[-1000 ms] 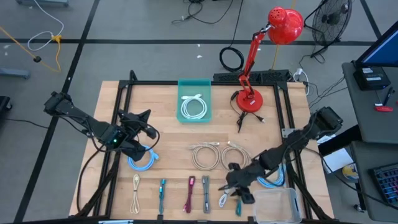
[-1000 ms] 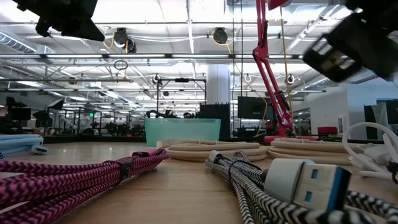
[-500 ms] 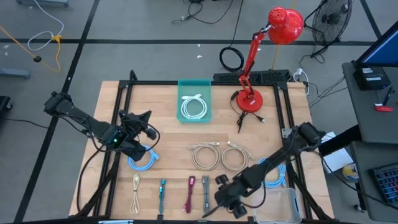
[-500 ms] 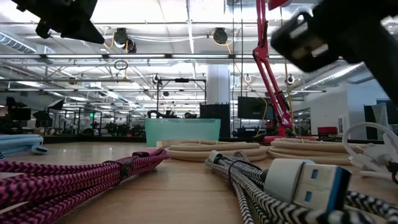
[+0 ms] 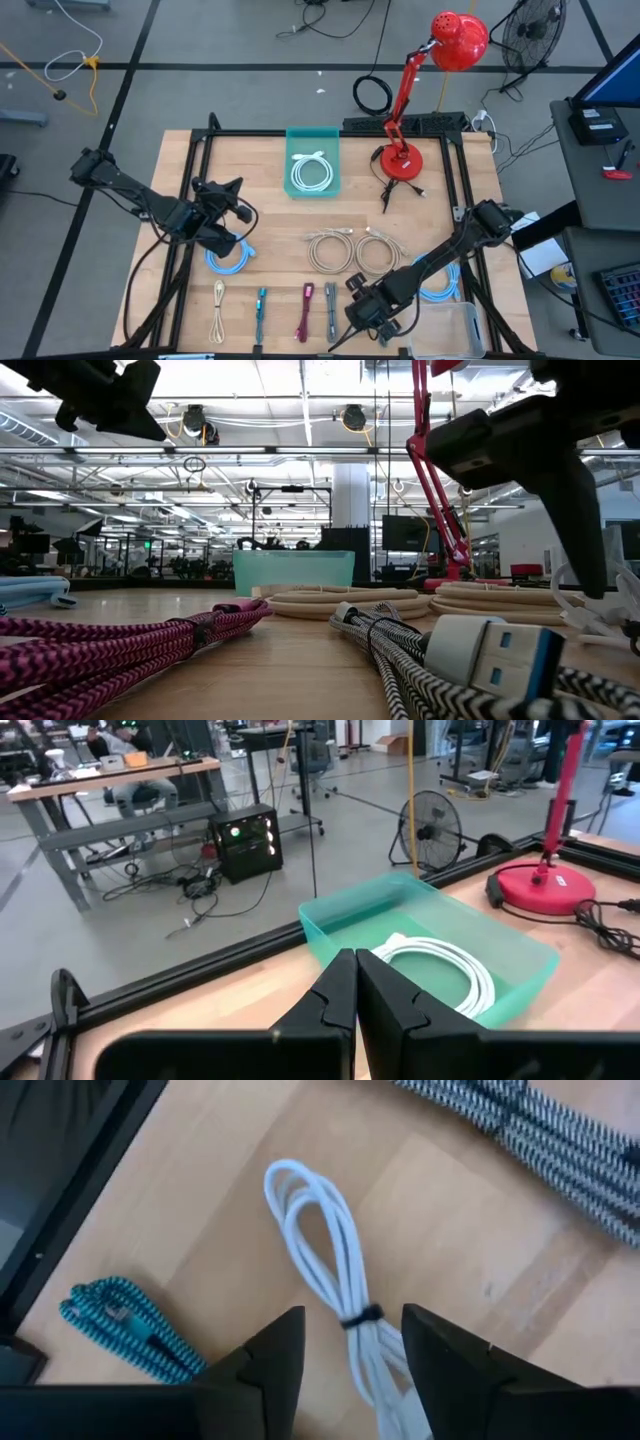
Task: Pick & Place USB Port
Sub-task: Put the white USB cable into the transparent bin
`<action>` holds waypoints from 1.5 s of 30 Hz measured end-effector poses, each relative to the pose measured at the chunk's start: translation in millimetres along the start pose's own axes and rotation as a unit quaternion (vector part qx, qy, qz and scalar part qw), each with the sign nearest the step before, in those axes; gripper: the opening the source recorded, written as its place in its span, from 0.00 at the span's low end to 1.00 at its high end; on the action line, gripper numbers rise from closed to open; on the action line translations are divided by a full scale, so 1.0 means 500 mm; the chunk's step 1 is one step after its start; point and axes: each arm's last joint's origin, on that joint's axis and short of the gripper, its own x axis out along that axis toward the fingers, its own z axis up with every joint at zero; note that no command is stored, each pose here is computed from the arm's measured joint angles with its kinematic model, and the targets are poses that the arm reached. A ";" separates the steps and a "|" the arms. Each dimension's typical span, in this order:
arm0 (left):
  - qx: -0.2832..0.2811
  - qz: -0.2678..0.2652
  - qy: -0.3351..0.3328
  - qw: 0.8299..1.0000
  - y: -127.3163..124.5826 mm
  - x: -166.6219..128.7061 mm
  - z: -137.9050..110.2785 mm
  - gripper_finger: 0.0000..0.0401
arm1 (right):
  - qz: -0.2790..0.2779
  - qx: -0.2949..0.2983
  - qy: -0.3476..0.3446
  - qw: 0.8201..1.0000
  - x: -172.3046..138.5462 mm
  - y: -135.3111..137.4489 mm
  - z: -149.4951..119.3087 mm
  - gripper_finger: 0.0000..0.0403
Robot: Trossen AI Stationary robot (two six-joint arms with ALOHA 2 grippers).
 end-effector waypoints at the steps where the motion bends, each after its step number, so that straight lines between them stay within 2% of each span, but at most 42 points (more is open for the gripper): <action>1: -0.001 0.001 0.000 1.000 0.000 0.001 -0.001 0.02 | 0.000 -0.003 0.000 1.000 0.001 0.000 0.000 0.42; 5: -0.003 0.004 0.008 1.000 0.001 0.004 -0.002 0.02 | -0.005 -0.014 0.005 1.000 0.001 -0.005 -0.002 0.44; 10: -0.005 0.003 0.008 1.000 0.001 0.004 -0.002 0.02 | -0.044 -0.010 0.040 0.998 0.009 -0.026 -0.024 0.44; 20: -0.003 0.003 0.008 1.000 0.001 0.004 -0.002 0.02 | -0.049 0.041 0.035 0.997 0.030 -0.043 -0.046 0.42; 32: -0.004 0.002 0.011 1.000 0.000 0.004 -0.003 0.02 | -0.049 0.131 0.022 0.990 0.029 -0.042 -0.044 0.16; 39: -0.002 0.002 0.011 1.000 0.001 0.004 -0.003 0.02 | -0.019 0.221 -0.025 0.975 0.006 -0.037 -0.029 0.13; 45: -0.001 0.002 0.011 1.000 0.001 0.004 -0.003 0.02 | 0.025 0.295 -0.109 0.949 -0.060 -0.018 -0.003 0.13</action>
